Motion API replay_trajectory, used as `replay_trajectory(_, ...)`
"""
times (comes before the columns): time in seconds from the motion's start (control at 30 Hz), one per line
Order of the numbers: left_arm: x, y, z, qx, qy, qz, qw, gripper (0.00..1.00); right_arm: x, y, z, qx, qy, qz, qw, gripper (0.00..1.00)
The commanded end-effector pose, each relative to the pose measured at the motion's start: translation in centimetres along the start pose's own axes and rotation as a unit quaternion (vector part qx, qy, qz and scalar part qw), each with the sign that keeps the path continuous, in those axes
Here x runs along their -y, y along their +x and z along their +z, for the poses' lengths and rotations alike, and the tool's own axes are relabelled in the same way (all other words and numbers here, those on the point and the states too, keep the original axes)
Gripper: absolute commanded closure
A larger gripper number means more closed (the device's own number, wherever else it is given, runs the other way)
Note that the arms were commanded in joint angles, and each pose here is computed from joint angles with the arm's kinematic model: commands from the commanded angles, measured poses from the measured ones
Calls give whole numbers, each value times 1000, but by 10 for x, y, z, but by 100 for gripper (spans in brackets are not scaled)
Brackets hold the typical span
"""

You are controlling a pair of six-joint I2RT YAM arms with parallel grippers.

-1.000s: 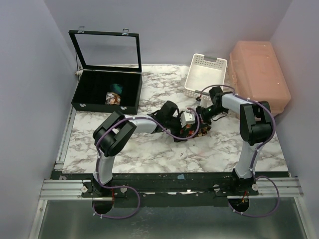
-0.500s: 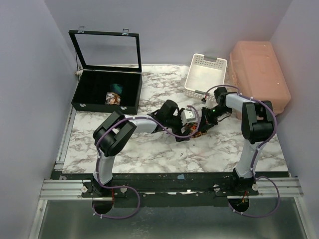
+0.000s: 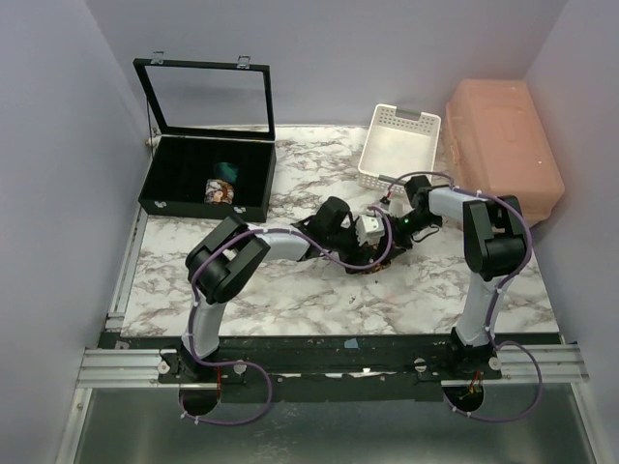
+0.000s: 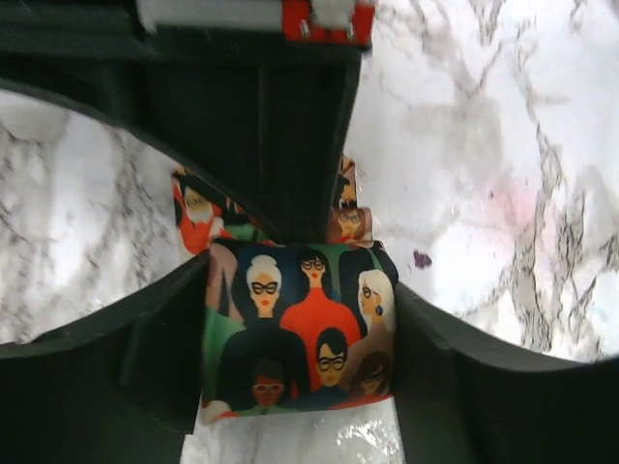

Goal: Roll the ties
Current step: Roll the tie at the center of the board.

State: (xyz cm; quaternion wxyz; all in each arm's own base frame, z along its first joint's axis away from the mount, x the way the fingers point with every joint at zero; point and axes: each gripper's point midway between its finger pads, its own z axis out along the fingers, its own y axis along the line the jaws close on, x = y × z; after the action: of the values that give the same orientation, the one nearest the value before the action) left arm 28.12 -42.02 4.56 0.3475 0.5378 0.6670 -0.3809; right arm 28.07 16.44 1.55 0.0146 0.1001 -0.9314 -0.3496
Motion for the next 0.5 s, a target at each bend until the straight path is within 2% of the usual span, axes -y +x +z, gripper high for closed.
replay_trajectory(0.0, 13, 42, -5, -56, 11, -11, 998, 42, 19, 7, 16, -3, 32, 6, 999, 99)
replay_trajectory(0.13, 20, 63, -13, -87, 17, -13, 996, 63, 3, -4, 1, 24, 19, -11, 999, 99)
replay_trajectory(0.17, 20, 67, -14, -93, 18, -13, 995, 68, -2, -8, -3, 30, 14, -15, 999, 96)
replay_trajectory(0.23, 21, 69, -15, -98, 17, -13, 995, 75, -16, -15, -13, 36, -4, -24, 999, 83)
replay_trajectory(0.3, 20, 67, -15, -98, 17, -13, 995, 79, -32, -19, -21, 40, -29, -26, 998, 70)
replay_trajectory(0.47, 16, 64, -13, -99, 13, -13, 995, 80, -62, -16, -34, 39, -84, -12, 996, 60)
